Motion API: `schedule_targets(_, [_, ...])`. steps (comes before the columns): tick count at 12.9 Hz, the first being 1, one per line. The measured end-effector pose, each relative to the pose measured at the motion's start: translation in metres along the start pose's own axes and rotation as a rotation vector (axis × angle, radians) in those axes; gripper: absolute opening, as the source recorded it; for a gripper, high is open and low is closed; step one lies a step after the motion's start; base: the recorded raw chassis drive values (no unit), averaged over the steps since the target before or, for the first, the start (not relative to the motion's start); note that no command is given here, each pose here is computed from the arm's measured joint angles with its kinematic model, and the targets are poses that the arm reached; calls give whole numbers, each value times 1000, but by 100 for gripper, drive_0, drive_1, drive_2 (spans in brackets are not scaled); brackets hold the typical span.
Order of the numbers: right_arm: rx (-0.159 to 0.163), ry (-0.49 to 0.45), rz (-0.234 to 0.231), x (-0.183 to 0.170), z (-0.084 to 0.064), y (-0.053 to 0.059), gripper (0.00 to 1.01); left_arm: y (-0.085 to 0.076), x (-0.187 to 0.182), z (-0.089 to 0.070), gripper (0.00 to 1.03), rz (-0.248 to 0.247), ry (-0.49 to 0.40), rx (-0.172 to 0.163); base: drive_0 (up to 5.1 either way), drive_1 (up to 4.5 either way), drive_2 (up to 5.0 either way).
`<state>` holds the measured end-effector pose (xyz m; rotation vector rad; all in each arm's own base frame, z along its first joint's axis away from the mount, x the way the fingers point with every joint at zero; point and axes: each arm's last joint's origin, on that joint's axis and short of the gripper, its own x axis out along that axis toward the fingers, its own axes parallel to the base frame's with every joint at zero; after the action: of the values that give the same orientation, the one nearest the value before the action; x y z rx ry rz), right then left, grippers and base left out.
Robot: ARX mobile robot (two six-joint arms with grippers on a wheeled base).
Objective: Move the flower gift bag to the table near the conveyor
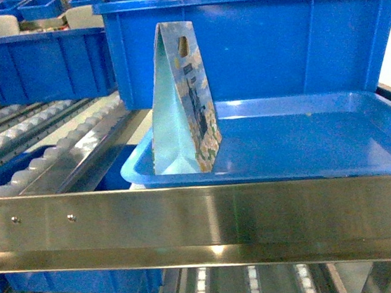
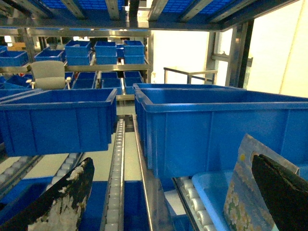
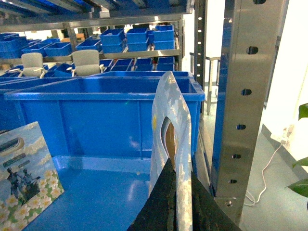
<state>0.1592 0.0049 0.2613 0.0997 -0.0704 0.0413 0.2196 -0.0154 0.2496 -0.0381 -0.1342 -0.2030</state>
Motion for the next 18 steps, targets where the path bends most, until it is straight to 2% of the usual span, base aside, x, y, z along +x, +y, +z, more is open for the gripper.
schedule_targets(2, [-8,7,4,-1,-6,-1,2,0,0,0,98,-1,0,0,0,0,0])
schedule_targets(4, [-22,-3,-38,0,-7,-3,2,0,0,0,98,0,0,0,0,0,0])
schedule_targets(5, [-22,1,-42,0,-7,-3,2,-1,0,0,98,10,0,-1,0,0,0])
schedule_targets(6, [-22,2,-42,0,-8,-3,2,-4,6,-1,98,13,0,-5,0,0,0])
schedule_targets(9, [-22,4,-42,0,-8,-3,2,-15,29,6,98,-21,-19,-12,0,0,0])
schedule_targets(12, [-22,4,-42,0,-8,-3,2,-27,65,15,98,-35,-20,-30,0,0,0])
schedule_targets(15, [-22,4,-42,0,-8,-3,2,-60,109,14,98,-75,42,-51,0,0,0])
schedule_targets(16, [-22,4,-42,0,-8,-3,2,-72,118,11,98,-79,55,-49,0,0,0])
schedule_targets(18, [-22,3,-42,0,-8,-3,2,-94,131,0,98,-82,110,-24,0,0,0])
